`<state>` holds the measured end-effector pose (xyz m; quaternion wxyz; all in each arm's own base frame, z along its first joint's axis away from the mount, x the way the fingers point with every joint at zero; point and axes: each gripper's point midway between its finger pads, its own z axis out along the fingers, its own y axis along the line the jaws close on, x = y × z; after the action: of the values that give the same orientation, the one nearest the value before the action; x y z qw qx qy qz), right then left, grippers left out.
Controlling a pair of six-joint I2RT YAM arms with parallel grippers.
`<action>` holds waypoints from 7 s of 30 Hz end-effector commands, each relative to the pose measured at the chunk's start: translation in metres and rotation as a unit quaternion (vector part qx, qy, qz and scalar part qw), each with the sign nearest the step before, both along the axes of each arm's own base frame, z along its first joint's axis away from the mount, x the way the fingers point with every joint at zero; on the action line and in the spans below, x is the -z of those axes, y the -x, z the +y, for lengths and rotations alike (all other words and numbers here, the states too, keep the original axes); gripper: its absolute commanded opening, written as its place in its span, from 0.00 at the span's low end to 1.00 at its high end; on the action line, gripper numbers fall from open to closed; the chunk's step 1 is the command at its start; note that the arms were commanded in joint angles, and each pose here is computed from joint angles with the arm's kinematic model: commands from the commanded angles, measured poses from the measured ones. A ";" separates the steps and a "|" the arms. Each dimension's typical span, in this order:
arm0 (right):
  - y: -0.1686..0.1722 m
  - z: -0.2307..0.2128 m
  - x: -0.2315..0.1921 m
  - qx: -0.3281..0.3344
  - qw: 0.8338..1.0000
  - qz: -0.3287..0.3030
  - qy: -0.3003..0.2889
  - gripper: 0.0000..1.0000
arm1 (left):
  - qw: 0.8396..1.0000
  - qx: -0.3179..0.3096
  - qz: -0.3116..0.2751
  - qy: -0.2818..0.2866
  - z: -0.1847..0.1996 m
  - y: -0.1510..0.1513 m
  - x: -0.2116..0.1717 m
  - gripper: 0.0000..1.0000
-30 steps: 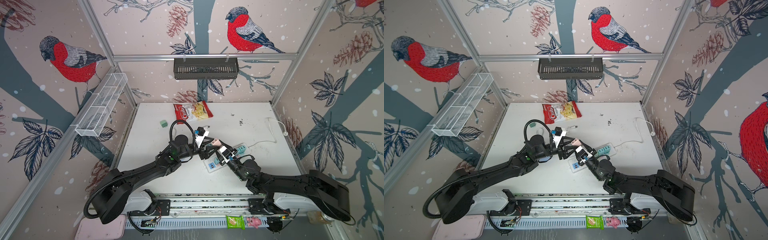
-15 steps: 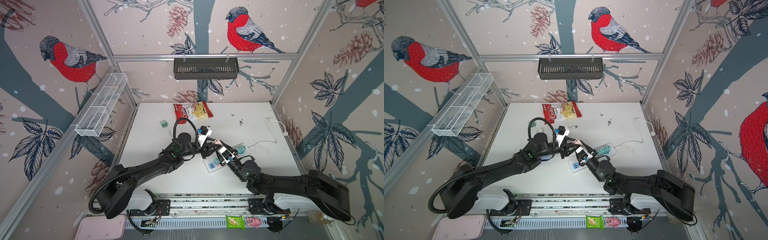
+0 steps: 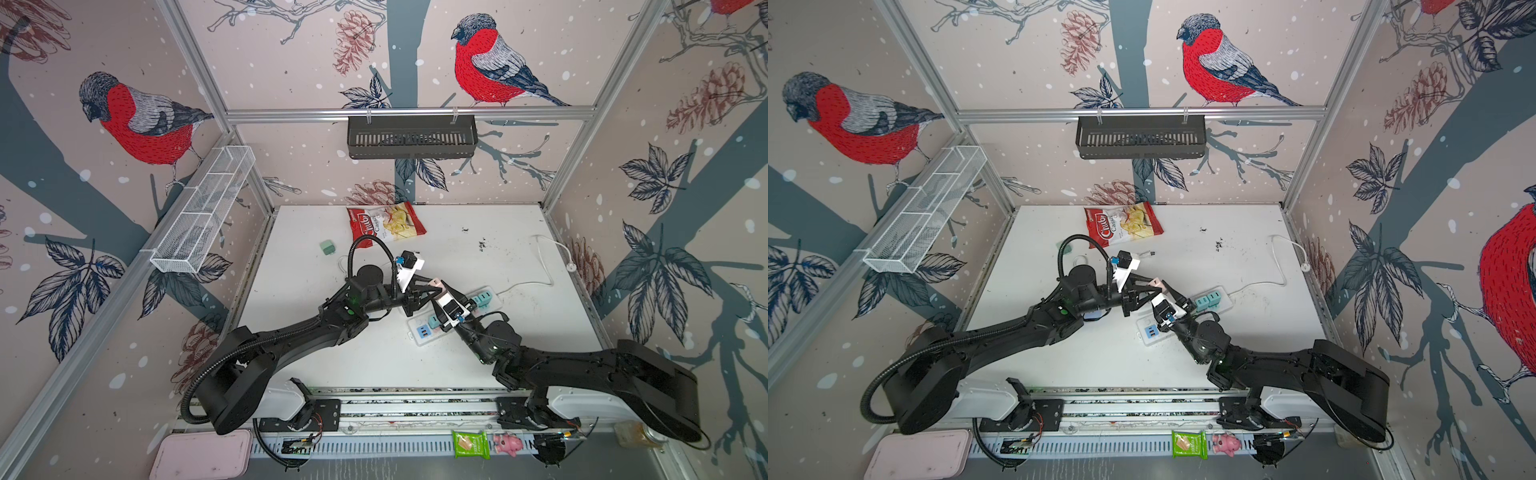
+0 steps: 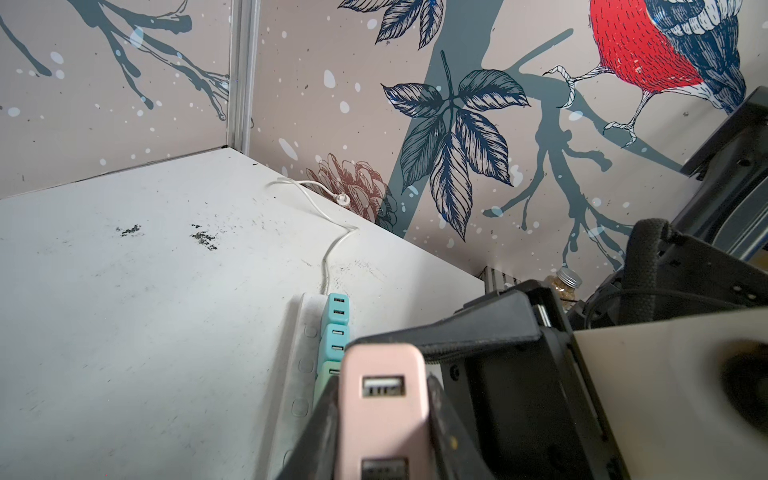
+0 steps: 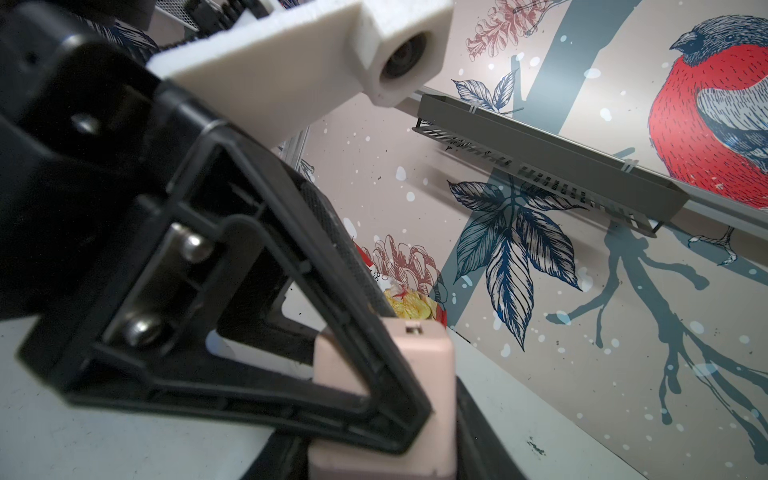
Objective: Insert the plug
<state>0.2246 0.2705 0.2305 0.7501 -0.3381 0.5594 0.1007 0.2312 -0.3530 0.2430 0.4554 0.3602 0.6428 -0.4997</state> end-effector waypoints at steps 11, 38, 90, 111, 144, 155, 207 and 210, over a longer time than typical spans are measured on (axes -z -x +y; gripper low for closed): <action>0.004 -0.015 -0.031 0.010 0.996 -0.027 -0.086 0.79 | 0.992 -0.122 0.016 -0.014 0.039 -0.040 0.005 0.00; -0.011 -0.038 -0.030 0.061 0.990 -0.009 -0.124 1.00 | 0.920 -0.307 -0.178 -0.165 0.133 -0.069 0.055 0.00; -0.034 -0.075 -0.026 0.086 0.975 0.047 -0.201 1.00 | 0.961 -0.067 -0.090 -0.253 0.055 -0.058 0.148 0.00; -0.035 -0.076 -0.024 0.087 0.974 0.051 -0.205 1.00 | 0.959 -0.058 -0.081 -0.264 0.053 -0.063 0.155 0.00; -0.036 -0.078 -0.024 0.087 0.972 0.056 -0.210 1.00 | 0.960 -0.078 -0.015 -0.268 0.059 -0.069 0.180 0.00; -0.041 -0.084 -0.022 0.102 0.967 0.063 -0.225 1.00 | 0.959 -0.083 -0.029 -0.270 0.061 -0.069 0.179 0.00; -0.107 0.042 0.080 0.050 0.900 0.427 -0.079 0.55 | 0.892 -0.444 0.038 -0.081 0.162 -0.114 0.094 0.95; -0.106 0.051 0.095 0.048 0.896 0.436 -0.073 0.52 | 0.892 -0.442 0.041 -0.082 0.162 -0.115 0.095 0.95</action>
<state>0.3339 0.3135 0.1450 0.4723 -0.1727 0.8311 0.2374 0.3426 -0.1927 0.1429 0.5676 0.0741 0.7953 -0.1995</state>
